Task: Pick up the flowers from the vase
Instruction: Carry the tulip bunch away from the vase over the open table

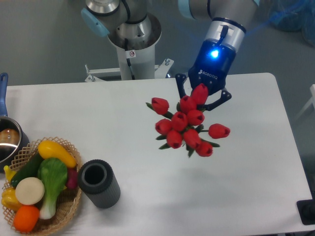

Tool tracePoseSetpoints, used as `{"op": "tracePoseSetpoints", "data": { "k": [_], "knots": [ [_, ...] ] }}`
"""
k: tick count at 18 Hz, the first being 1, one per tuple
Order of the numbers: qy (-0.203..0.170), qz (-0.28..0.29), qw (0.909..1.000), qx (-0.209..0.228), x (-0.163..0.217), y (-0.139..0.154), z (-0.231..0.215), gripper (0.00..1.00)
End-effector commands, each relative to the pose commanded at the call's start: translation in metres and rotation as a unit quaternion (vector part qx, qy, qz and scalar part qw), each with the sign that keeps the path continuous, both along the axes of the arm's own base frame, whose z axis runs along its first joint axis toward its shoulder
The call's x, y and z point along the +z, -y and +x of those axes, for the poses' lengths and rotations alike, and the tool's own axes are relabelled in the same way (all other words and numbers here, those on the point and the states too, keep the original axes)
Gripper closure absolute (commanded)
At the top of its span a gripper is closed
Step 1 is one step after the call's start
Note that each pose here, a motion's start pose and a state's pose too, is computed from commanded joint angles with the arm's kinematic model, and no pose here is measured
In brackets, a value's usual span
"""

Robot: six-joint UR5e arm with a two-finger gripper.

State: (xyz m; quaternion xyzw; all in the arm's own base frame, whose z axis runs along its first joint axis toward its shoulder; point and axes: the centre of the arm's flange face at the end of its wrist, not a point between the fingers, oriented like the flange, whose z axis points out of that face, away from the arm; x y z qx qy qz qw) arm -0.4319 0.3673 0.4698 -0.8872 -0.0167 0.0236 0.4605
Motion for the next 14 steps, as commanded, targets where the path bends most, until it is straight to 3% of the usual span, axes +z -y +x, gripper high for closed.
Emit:
{"op": "tracePoseSetpoints", "data": {
  "k": [3,7,11,14],
  "knots": [
    [-0.019,-0.036,0.9990,0.019,0.001,0.002,-0.002,0.94],
    [-0.034,-0.092,0.9942,0.043,-0.004,0.006,0.004,1.00],
    [-0.056,-0.174,0.9818,0.050,-0.019,-0.010,0.019,1.00],
    [-0.064,-0.202,0.9762,0.047,-0.026,-0.023,0.023,1.00]
  ]
}}
